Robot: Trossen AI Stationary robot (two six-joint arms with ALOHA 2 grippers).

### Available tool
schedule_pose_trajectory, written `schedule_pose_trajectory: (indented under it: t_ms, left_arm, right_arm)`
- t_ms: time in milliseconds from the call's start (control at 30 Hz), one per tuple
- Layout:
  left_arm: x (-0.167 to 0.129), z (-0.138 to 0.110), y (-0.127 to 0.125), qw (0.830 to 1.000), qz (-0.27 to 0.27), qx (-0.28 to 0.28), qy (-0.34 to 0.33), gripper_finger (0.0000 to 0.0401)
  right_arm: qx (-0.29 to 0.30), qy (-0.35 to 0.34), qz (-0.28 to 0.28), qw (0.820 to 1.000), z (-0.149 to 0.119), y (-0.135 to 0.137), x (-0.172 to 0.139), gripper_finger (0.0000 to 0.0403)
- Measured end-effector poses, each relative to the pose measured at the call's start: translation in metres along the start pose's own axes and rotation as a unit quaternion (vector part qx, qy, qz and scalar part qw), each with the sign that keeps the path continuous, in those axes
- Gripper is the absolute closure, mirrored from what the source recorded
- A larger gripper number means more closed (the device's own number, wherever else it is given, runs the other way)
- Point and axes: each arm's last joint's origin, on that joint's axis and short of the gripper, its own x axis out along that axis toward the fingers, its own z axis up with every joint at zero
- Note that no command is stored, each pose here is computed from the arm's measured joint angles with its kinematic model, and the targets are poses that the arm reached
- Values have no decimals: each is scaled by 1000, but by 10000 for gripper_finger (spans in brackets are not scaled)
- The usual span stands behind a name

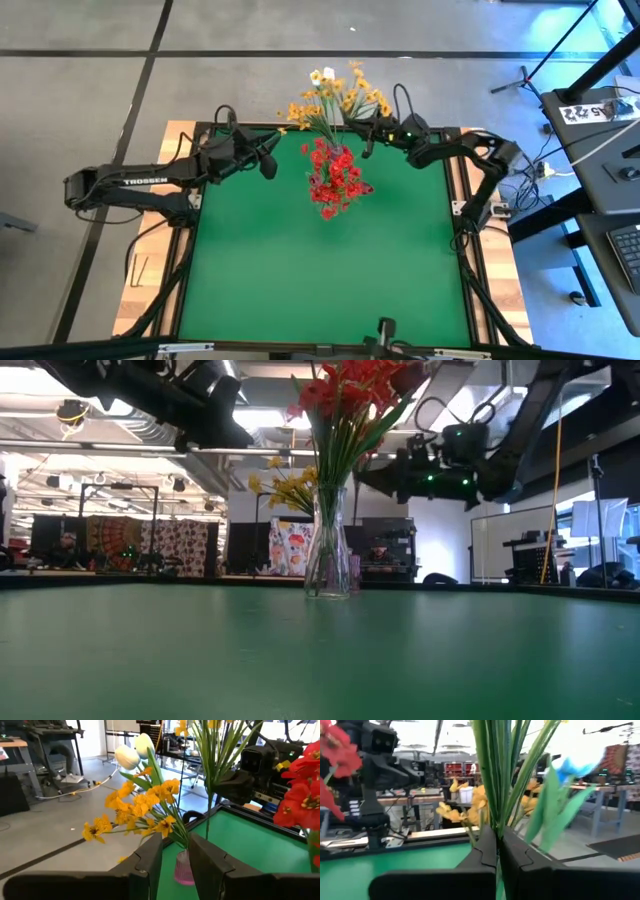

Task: Sort flowers into vase by color
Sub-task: Put the yellow flower into the purple vase

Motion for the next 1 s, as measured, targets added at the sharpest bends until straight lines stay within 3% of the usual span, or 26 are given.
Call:
schedule_pose_trajectory:
  t_ms: [433, 700, 1000]
  left_arm:
    - [0, -1, 0, 1000, 1, 0, 2, 335]
    - [0, -2, 0, 1000, 2, 3, 5, 387]
    - [0, -4, 0, 1000, 3, 7, 15, 399]
  right_arm:
    - [-3, 33, -4, 999, -33, -12, 18, 402]
    - [6, 40, 0, 999, -41, -16, 25, 402]
    - [88, 73, 16, 993, -48, -15, 24, 402]
